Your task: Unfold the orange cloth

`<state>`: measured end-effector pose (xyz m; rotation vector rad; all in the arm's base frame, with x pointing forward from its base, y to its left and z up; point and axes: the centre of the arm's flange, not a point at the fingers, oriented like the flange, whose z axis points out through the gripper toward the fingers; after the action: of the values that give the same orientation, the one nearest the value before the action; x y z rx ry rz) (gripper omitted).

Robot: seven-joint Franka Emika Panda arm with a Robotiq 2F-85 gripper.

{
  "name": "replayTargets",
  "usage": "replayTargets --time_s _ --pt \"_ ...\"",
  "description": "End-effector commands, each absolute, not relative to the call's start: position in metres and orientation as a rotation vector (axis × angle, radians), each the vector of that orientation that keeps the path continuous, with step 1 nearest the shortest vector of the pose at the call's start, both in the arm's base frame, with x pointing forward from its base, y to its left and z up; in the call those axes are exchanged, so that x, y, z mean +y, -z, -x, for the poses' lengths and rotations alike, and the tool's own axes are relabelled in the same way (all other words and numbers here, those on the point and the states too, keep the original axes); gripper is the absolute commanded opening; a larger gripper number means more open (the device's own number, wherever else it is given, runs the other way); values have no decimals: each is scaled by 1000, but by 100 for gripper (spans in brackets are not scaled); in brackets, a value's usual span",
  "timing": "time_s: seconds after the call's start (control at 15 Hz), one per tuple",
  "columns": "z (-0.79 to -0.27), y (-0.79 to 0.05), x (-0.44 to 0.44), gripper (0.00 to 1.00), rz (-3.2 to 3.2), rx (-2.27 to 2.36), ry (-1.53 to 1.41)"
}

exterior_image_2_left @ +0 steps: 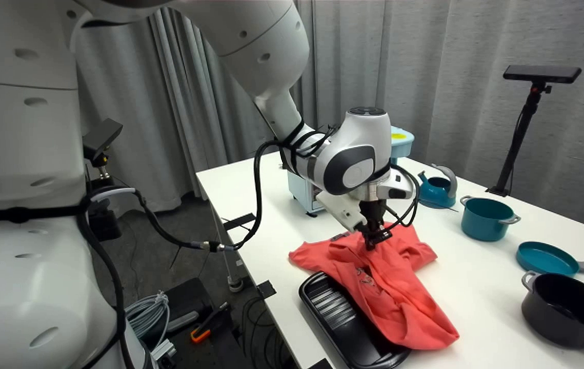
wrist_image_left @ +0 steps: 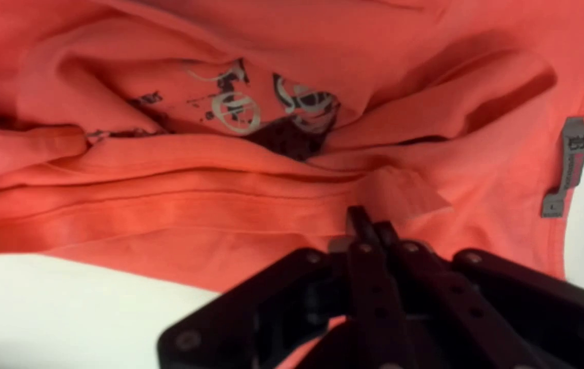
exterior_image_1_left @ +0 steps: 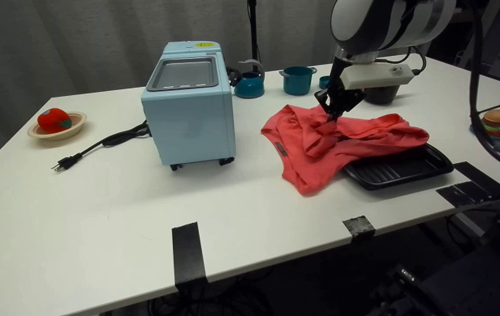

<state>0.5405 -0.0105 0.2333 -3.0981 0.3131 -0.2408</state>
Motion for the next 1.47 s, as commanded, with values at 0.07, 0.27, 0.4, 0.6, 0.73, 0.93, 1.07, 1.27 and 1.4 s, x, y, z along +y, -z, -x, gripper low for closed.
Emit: replayTargets --time_s 0.07,0.27,0.4,0.6,0.73,0.93,1.07,1.27,1.4 --pt "-553 -238 -18 1 3178 494 493" --pt "-558 -242 -31 1 3203 655 667" --pt "-562 -246 -40 1 3211 769 770" --pt "-537 -293 -111 1 3227 921 934" --pt "-534 -311 -145 1 3240 1048 1040" --pt "-529 -336 -187 1 3240 1243 1194" --pt "-527 -345 -203 28 3233 1330 1231" --pt "-528 -350 -216 51 3244 1378 1226" --pt "-526 -354 -215 65 3246 1360 1207"
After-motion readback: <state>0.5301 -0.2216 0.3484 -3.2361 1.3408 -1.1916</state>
